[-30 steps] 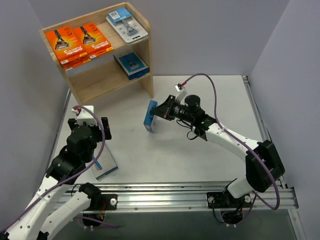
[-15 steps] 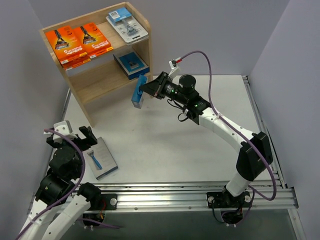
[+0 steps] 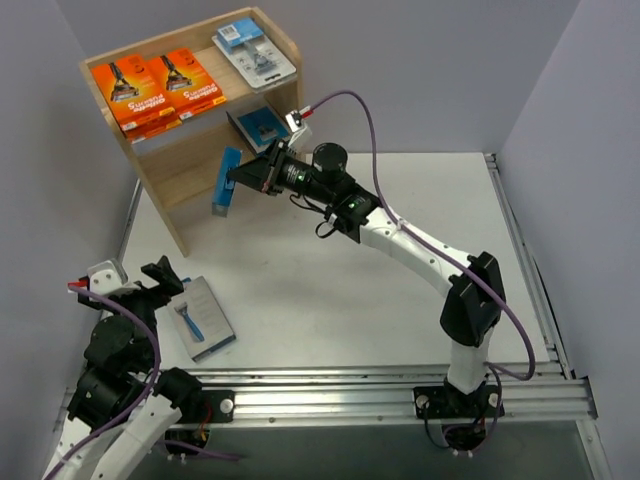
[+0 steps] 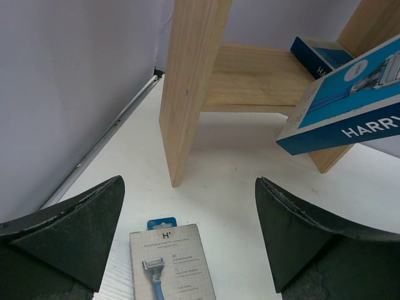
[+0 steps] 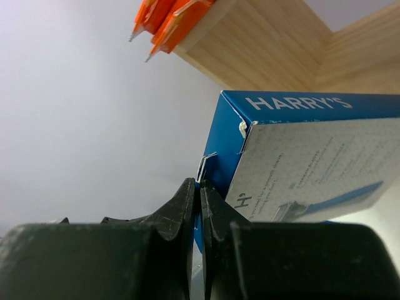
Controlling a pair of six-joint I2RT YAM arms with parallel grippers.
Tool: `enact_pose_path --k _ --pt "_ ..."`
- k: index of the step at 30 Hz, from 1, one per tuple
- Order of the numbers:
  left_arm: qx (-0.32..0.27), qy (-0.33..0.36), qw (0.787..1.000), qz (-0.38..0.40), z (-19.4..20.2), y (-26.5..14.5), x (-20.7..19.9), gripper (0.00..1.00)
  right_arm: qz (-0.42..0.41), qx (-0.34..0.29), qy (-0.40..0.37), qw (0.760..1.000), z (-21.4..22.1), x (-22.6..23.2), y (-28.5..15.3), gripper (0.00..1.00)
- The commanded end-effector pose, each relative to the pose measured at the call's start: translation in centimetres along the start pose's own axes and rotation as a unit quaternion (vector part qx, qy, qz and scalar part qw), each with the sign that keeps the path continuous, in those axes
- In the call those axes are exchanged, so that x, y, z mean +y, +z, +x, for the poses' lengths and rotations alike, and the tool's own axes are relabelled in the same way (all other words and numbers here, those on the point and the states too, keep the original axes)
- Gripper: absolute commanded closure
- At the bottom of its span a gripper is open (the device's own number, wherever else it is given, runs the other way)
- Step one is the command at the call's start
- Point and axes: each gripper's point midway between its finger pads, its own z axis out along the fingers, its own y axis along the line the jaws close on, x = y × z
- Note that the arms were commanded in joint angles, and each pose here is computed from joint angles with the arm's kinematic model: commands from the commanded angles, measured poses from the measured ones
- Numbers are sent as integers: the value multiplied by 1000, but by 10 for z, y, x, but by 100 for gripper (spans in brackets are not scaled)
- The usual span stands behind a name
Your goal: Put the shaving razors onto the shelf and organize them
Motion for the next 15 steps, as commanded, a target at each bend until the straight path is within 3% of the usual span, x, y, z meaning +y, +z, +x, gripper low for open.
enact_pose_path --k 1,15 --pt "-17 -10 1000 1 -9 2 -2 6 -81 -37 -26 996 -25 59 9 100" --pt "-9 -4 1000 29 -5 1 -12 6 -145 -69 -15 987 -35 66 46 100"
